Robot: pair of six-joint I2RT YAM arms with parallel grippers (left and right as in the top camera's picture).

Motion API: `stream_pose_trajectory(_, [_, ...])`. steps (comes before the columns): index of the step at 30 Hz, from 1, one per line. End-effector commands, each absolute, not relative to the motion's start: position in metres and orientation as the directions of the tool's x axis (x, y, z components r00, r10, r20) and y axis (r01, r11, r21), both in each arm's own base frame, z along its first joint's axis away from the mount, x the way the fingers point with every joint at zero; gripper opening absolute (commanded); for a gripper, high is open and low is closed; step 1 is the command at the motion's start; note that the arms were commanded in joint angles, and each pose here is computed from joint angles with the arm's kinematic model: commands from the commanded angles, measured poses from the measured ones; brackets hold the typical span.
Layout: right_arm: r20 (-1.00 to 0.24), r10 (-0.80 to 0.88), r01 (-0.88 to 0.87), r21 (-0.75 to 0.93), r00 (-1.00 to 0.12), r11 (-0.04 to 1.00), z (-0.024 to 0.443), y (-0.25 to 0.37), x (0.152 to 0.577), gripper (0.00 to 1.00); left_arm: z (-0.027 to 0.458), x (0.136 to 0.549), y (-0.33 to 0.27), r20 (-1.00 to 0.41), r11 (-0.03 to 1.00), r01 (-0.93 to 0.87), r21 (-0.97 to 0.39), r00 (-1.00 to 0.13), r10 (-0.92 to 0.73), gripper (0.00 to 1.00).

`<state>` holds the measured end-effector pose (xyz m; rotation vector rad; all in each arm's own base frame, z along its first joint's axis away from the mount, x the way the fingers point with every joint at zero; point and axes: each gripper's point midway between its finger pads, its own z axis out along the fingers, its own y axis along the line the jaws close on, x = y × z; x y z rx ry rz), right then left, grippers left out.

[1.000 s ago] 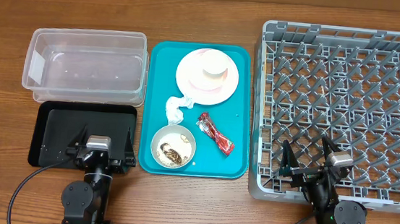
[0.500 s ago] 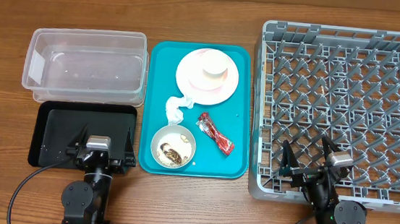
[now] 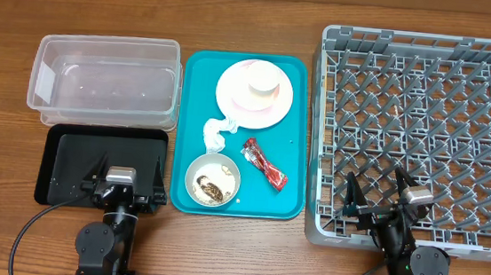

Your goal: Sort waste into correct bins and load items into the dishwasher

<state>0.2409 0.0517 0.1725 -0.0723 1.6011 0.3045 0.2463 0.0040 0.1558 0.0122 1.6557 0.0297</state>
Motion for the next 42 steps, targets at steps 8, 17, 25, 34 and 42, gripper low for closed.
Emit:
stream_pose_trajectory(8, [-0.988, 0.146, -0.220, 0.154, -0.052, 0.963, 0.1711, 0.0488, 0.2415, 1.00, 0.1557, 0.2461, 0.0048, -0.997, 1.000, -0.018, 0.019, -0.079, 0.017, 1.00])
stream_pose_trajectory(17, [-0.988, 0.146, -0.220, 0.154, -0.052, 0.963, 0.1711, 0.0488, 0.2415, 1.00, 0.1557, 0.2461, 0.0048, -0.997, 1.000, -0.018, 0.019, -0.079, 0.017, 1.00])
stream_pose_trajectory(25, [-0.988, 0.146, -0.220, 0.154, -0.052, 0.963, 0.1711, 0.0488, 0.2415, 1.00, 0.1557, 0.2461, 0.0047, -0.997, 1.000, -0.018, 0.019, -0.079, 0.017, 1.00])
stream_pose_trajectory(34, [-0.988, 0.146, -0.220, 0.154, -0.051, 0.963, 0.1712, 0.0488, 0.2414, 1.00, 0.1557, 0.2461, 0.0048, -0.997, 1.000, -0.018, 0.018, -0.079, 0.017, 1.00])
stream_pose_trajectory(42, [-0.988, 0.146, -0.220, 0.154, -0.052, 0.963, 0.1711, 0.0488, 0.2415, 1.00, 0.1557, 0.2461, 0.0048, -0.997, 1.000, -0.018, 0.019, -0.079, 0.017, 1.00])
